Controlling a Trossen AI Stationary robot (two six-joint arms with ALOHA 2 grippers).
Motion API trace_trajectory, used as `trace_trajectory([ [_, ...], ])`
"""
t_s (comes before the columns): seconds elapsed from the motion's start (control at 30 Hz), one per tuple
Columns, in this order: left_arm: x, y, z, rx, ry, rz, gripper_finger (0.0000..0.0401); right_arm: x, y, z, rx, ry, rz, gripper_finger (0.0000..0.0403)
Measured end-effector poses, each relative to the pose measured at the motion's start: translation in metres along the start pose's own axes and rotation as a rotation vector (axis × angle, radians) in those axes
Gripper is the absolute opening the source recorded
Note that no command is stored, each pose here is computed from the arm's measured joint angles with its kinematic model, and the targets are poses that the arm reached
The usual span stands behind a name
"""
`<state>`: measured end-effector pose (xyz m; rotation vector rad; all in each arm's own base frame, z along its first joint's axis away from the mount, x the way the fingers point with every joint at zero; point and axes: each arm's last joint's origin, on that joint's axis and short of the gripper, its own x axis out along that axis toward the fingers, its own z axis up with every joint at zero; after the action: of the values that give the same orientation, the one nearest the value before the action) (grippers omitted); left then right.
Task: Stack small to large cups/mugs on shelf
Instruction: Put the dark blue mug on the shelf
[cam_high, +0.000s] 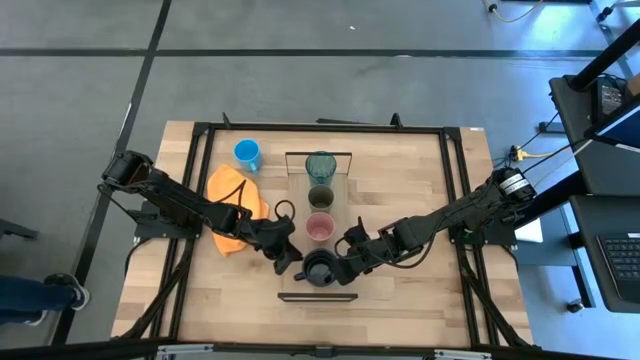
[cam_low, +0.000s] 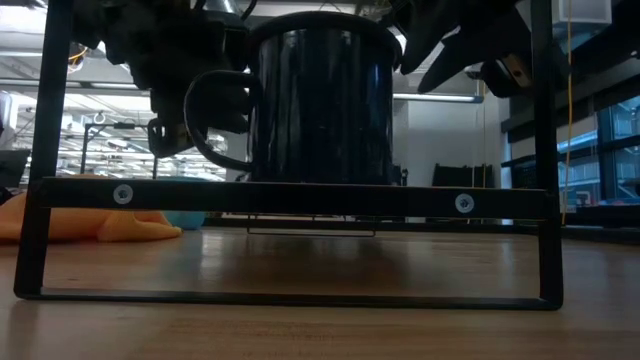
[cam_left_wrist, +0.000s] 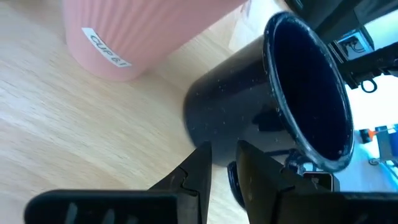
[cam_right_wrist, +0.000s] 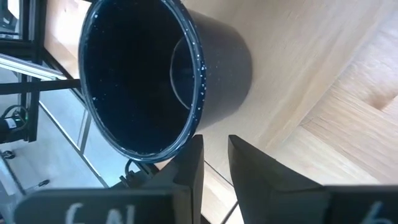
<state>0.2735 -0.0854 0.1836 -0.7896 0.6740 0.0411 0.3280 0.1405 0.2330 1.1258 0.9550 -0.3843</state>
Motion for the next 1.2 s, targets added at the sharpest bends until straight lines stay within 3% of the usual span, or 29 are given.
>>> trace_trajectory([
  [1.2,0.0,0.009,0.018,0.029,-0.049,-0.019,0.007,0.001,-0.002,0.015,0.028,-0.023,-0.008,0.0076],
])
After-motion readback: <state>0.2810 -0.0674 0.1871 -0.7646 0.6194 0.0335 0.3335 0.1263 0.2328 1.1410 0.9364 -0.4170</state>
